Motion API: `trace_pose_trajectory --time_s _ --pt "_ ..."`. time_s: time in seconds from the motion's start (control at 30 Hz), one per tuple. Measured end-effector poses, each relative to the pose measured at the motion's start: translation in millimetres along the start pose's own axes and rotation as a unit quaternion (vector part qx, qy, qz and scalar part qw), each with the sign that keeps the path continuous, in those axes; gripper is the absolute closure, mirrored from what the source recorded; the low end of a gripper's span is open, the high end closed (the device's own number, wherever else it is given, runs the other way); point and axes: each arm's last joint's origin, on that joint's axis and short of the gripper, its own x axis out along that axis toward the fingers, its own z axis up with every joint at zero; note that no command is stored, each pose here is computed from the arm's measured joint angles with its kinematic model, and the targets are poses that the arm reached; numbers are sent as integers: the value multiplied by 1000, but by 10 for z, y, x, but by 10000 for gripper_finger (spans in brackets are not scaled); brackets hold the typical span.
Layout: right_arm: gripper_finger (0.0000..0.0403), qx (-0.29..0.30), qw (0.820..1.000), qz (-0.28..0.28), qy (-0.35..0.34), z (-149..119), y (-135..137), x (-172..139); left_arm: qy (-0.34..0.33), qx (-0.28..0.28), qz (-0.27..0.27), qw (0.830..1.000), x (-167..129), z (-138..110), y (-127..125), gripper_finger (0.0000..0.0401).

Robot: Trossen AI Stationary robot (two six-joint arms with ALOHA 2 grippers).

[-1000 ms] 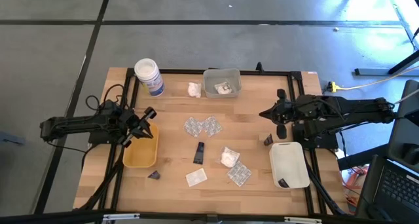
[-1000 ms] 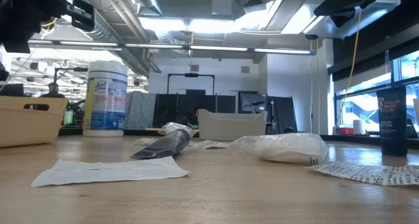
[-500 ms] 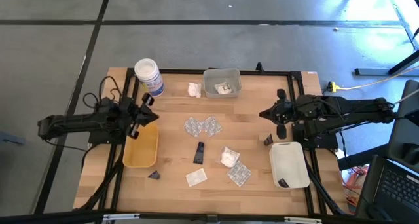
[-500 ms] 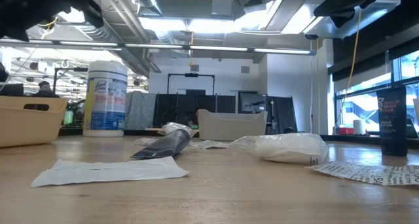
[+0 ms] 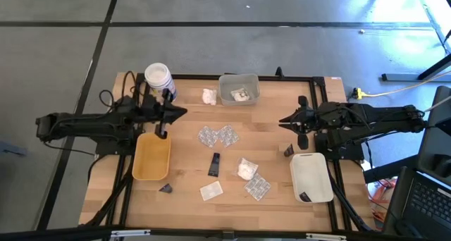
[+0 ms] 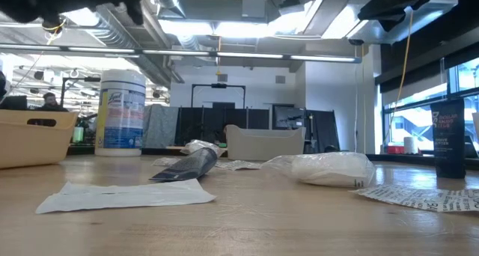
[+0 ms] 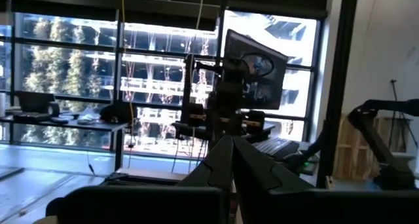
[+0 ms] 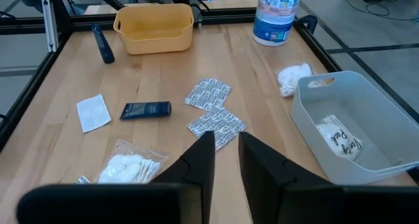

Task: Pick & Place Travel size toiletries
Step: Put the white bandage pack into the yellow bin

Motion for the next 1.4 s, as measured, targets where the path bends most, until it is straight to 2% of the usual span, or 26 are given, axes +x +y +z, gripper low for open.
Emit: trace_pose_trajectory --time_s 0.1,0.23,0.37,0.47,0.57,0.77,0.97,1.1,1.23,1.4 --pt "323 0 1000 0 0 0 0 0 11 6 6 1000 176 82 17 374" --pt "316 0 1000 0 0 0 0 0 72 21 30 997 442 88 69 329" --pt "310 0 1000 0 0 1 0 0 139 18 81 987 666 -15 149 288" --pt "306 0 1000 0 0 1 0 -1 199 16 99 975 746 -176 195 274" --pt "302 0 1000 0 0 1 0 -1 258 6 113 959 752 -346 228 272" --pt "295 0 1000 0 0 1 1 -1 323 -55 194 925 694 -549 336 285" --pt "287 0 1000 0 0 1 1 -1 346 -74 222 909 693 -674 445 292" --pt "281 0 1000 0 0 2 0 -1 364 -100 237 895 693 -778 468 275" --pt "276 0 1000 0 0 1 0 -1 398 -138 262 868 654 -904 483 246" --pt "269 0 1000 0 0 2 0 -1 433 -161 259 848 625 -1017 484 225"
